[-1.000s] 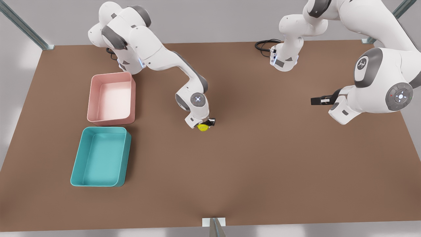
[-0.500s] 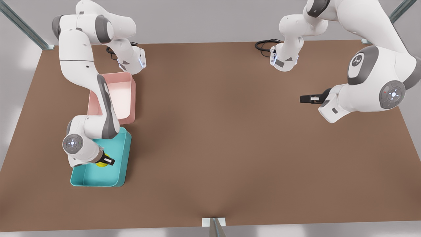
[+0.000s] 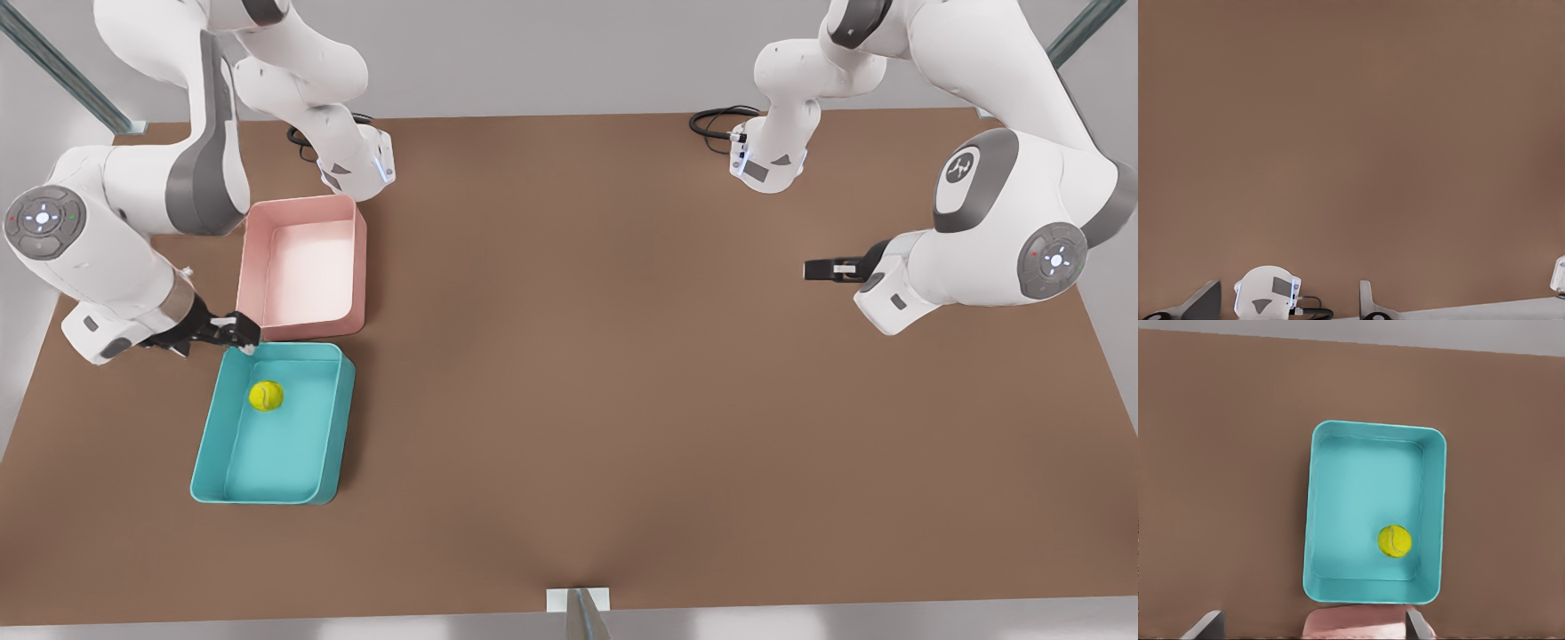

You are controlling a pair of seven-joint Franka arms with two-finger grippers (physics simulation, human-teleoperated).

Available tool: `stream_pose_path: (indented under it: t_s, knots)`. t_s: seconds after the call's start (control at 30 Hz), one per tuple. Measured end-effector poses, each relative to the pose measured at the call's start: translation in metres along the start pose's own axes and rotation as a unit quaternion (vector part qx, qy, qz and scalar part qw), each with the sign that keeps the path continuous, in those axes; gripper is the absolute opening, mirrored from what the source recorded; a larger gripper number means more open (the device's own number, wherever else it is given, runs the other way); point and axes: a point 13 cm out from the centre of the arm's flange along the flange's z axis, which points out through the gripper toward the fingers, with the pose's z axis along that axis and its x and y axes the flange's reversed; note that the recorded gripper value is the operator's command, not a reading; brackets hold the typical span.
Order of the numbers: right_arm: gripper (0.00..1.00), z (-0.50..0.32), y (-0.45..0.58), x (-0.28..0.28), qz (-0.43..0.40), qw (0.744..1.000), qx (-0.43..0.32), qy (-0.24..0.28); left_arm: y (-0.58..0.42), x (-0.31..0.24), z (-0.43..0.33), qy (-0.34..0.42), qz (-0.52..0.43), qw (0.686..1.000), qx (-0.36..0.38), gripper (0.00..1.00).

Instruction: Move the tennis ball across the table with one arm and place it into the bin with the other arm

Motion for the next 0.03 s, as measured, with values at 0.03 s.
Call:
stream_pose_path:
  t_s: [0.03]
  knots:
    - [1.0,-0.0033,-0.0036,0.0098,-0.002,1.0,0.0,0.01,0.0008,-0.0003,-0.0002,0.0,-0.001,1.0,0.0,1.0]
